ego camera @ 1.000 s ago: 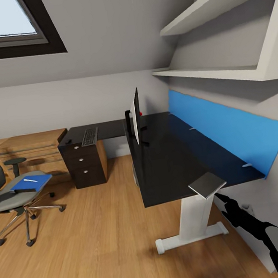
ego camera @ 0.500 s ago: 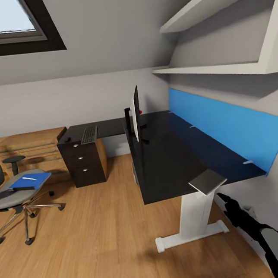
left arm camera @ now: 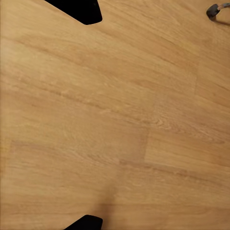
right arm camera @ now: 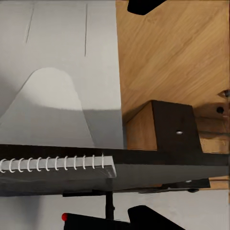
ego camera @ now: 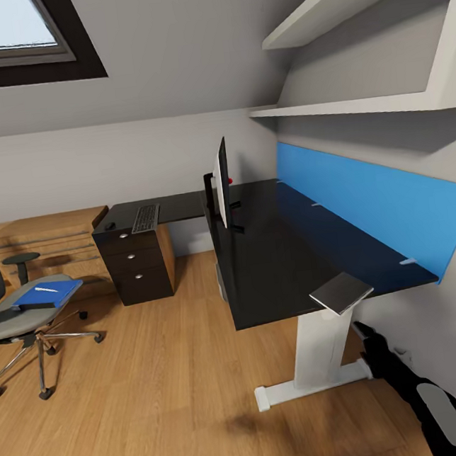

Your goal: In the bedroom, organize the workspace by keeping the computer under the desk, ensuring the monitor is on the desk, placing the keyboard on the desk next to the monitor, placing the mouse on the desk next to the keyboard, moving the folder from the swivel chair onto the desk next to the mouse, stacking the notebook on top of the folder with the pen on top of the notebook, and positioning the swivel chair next to the desk.

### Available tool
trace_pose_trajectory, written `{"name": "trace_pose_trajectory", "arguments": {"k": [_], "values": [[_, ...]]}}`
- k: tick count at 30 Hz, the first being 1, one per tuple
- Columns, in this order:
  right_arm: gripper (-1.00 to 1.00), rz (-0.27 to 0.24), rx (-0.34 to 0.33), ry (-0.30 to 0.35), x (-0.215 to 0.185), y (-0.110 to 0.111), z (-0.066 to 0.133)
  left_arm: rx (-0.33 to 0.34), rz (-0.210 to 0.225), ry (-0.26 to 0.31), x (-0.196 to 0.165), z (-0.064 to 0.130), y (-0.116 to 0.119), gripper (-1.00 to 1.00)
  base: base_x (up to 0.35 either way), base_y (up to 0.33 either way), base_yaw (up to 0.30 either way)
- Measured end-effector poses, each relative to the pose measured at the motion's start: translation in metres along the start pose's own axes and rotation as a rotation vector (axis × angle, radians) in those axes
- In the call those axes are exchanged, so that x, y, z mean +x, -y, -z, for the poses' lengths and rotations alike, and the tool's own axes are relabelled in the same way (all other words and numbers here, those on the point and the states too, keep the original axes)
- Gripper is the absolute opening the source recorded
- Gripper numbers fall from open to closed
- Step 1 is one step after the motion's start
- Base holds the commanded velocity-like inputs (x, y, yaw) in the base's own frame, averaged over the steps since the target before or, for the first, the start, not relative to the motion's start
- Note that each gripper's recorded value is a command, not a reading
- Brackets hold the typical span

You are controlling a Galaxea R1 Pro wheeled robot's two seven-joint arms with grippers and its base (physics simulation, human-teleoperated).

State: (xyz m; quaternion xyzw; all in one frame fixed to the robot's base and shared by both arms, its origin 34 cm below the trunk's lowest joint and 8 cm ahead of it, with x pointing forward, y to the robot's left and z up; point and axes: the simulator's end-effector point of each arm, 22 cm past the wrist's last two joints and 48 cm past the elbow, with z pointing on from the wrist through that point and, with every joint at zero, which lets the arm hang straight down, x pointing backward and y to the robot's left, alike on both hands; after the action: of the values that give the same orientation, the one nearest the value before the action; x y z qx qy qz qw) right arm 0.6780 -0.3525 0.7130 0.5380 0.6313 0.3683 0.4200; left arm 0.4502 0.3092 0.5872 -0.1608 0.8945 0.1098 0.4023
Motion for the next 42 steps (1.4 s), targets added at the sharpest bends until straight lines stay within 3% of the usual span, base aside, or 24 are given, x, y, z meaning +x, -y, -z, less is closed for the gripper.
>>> {"name": "trace_pose_trajectory", "arguments": {"k": [4,7,42], "values": [[1.0,-0.056,-0.022,-0.003,0.0008,-0.0047,-0.0003,0.001,0.0,0.001,-0.0002,0.0,0.0003,1.0,0.0,0.0,0.0],[1.0,-0.068,-0.027,-0.004,0.0016,-0.006,-0.0005,0.002,-0.001,0.001,0.0001,0.0,0.0004,1.0,0.0,0.0,0.0],[1.0,-0.073,-0.029,-0.005,0.0014,-0.0065,-0.0002,0.002,-0.008,-0.015,0.0088,-0.0001,-0.0003,1.0,0.12,0.0,0.0]]}}
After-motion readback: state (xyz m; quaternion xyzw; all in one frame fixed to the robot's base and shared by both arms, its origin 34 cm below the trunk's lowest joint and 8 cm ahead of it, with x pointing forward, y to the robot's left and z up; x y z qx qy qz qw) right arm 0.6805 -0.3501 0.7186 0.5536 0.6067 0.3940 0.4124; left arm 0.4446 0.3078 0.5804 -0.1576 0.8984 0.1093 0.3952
